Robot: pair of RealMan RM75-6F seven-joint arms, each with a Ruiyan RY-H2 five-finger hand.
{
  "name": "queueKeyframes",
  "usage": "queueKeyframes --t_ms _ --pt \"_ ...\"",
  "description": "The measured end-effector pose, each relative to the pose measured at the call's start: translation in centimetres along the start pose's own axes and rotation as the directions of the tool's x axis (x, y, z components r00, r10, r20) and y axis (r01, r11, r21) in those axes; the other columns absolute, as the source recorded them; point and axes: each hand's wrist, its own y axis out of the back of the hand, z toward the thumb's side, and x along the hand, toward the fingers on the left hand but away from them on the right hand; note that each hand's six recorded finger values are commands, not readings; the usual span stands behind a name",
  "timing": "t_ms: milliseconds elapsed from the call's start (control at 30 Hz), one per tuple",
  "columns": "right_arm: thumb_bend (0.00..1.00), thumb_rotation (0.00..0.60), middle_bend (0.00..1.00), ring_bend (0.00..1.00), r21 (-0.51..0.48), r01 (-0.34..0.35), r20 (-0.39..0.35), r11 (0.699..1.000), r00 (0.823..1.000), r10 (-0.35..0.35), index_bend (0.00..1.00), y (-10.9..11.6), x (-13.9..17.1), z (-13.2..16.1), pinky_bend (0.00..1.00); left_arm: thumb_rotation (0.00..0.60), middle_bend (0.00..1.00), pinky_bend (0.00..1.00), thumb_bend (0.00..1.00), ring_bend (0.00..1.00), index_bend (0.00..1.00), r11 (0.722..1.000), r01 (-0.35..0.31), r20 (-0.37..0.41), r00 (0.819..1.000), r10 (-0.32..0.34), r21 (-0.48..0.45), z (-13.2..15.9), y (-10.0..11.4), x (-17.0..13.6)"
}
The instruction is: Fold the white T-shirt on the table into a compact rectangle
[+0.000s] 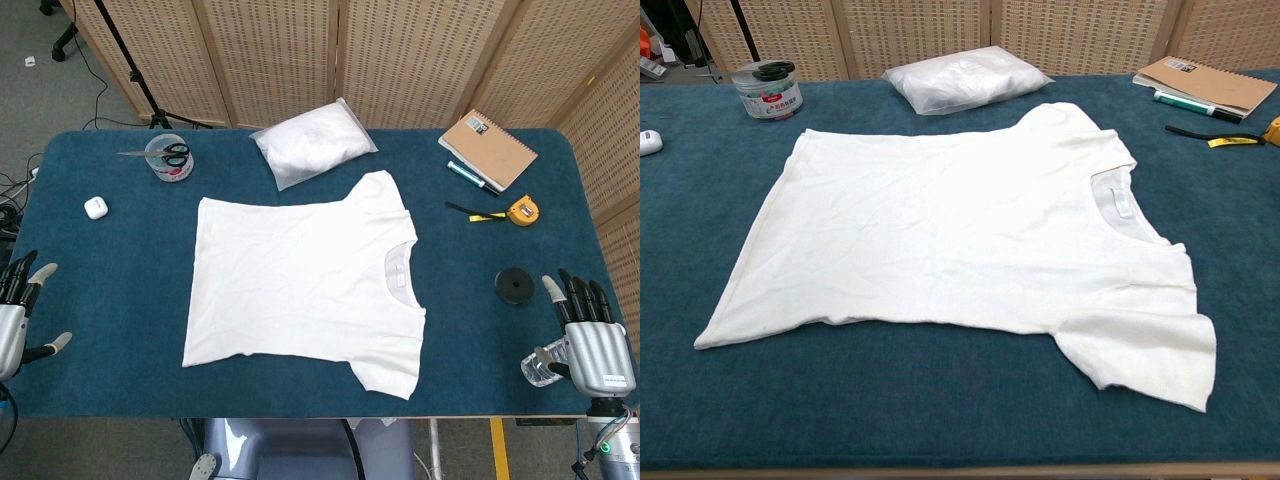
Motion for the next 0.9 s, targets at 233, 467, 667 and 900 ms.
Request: queueKeyframes --t_ms 233,467,667,900 --pt "0.0 0.6 0.0 0.0 -0.009 -0.024 -0.03 1.0 0.999 0.024 0.0 -0.3 0.0 0.3 0.0 0.6 0.0 0.0 0.0 0.0 0.0 1.0 -0.002 -0.009 1.0 0.002 -0.007 -0.2 0.1 0.1" --pt "0.0 0.6 0.0 0.0 -0.023 -0.078 -0.072 0.997 0.995 0.076 0.0 -1.3 0.3 1.2 0.0 0.6 0.0 0.0 0.0 0.0 0.0 1.0 0.0 -0.007 1.0 0.0 -0.017 -0.1 0.3 0.2" --pt "0.0 0.6 0.0 0.0 -0.036 -0.132 -0.17 0.991 0.978 0.124 0.07 -2.4 0.2 3.2 0.0 0.6 0.0 0.0 0.0 0.0 0.0 1.0 0.004 -0.016 1.0 -0.005 -0.017 -0.3 0.1 0.3" --pt "0.0 0.6 0.0 0.0 -0.038 -0.15 -0.388 0.988 0.913 0.124 0.21 -4.3 -0.3 5.9 0.0 0.6 0.0 0.0 0.0 0.0 0.0 1.0 0.008 -0.032 0.999 -0.008 -0.014 -0.4 -0.1 0.6"
